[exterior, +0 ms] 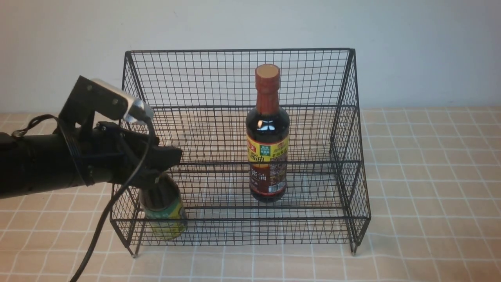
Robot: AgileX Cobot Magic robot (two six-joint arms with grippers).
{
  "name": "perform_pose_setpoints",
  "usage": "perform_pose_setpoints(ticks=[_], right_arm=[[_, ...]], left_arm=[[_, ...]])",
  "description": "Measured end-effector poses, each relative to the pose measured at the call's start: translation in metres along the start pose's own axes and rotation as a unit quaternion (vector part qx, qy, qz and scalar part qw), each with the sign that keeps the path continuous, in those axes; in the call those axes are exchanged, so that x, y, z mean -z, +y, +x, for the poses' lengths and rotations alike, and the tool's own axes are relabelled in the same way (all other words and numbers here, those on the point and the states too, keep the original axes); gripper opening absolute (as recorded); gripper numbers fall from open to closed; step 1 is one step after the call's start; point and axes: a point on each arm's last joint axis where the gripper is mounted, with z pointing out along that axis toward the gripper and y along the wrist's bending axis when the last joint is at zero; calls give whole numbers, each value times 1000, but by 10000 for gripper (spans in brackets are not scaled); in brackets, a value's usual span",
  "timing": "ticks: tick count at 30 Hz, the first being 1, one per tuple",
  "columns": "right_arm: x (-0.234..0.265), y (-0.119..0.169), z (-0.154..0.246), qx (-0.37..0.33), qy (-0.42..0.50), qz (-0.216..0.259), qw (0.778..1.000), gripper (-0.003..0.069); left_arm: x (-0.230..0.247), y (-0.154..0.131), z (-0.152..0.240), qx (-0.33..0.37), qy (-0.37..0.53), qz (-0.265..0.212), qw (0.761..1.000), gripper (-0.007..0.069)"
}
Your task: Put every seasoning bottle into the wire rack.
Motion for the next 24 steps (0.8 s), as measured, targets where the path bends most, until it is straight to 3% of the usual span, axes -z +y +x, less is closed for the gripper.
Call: perform_pose_setpoints(ticks=[6, 11, 16, 20, 24], right_arm=[[0, 0, 0, 0, 0, 0, 1000, -15], [0, 0, 0, 0, 0, 0, 1000, -15], [0, 0, 0, 0, 0, 0, 1000, -15], [0, 0, 0, 0, 0, 0, 1000, -15], [0, 0, 0, 0, 0, 0, 1000, -15]], left_arm=[[18, -8, -9, 7, -18, -14, 1000, 379], [54, -22, -22, 19, -50, -51, 997, 274], [90, -45, -28, 110, -85, -37, 990, 64], [110, -60, -26, 147, -89, -27, 985, 5], [144, -77, -19, 139, -102, -58, 983, -7]])
